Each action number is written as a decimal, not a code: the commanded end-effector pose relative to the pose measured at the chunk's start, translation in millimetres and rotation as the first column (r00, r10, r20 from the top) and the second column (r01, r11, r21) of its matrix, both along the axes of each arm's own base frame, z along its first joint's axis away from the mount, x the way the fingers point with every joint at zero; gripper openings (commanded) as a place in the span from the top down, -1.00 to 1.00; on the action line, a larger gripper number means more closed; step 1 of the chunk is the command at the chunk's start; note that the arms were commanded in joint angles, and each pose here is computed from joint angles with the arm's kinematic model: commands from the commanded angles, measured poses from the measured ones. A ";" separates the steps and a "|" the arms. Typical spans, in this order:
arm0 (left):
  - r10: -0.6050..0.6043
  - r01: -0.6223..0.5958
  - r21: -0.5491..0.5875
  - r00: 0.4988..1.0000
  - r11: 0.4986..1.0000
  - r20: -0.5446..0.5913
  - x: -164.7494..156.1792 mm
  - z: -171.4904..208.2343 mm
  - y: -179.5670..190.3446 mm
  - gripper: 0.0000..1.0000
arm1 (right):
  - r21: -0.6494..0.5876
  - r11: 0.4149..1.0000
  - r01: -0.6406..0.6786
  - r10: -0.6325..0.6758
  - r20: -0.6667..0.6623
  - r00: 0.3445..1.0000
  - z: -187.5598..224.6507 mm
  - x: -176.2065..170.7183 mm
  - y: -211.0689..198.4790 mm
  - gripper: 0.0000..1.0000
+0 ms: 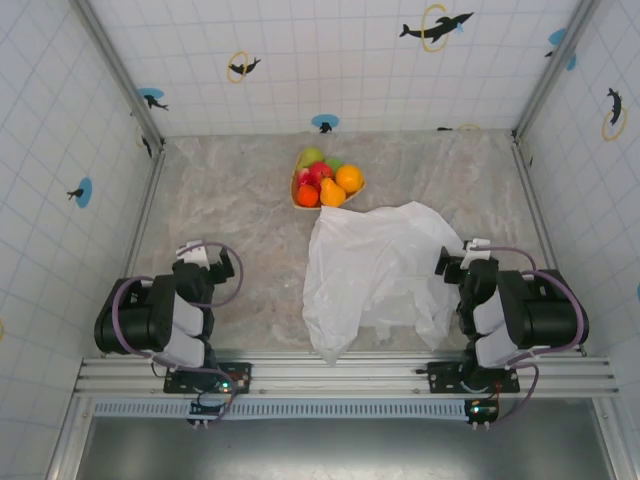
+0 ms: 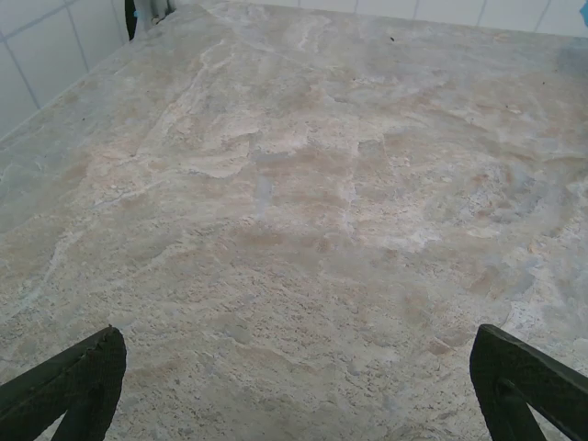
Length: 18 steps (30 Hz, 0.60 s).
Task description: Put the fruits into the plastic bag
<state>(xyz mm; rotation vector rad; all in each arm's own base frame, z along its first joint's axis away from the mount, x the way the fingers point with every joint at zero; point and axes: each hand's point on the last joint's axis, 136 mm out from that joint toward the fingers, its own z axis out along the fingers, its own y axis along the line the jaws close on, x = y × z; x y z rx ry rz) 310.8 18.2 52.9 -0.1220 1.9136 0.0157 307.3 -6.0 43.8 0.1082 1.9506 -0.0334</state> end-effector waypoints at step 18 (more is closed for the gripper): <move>-0.011 0.011 -0.016 1.000 1.000 0.023 1.8 4.9 -1.8 -0.95 | -0.001 1.000 -0.006 0.006 0.042 0.999 9.4 2.0 1.0 -1.00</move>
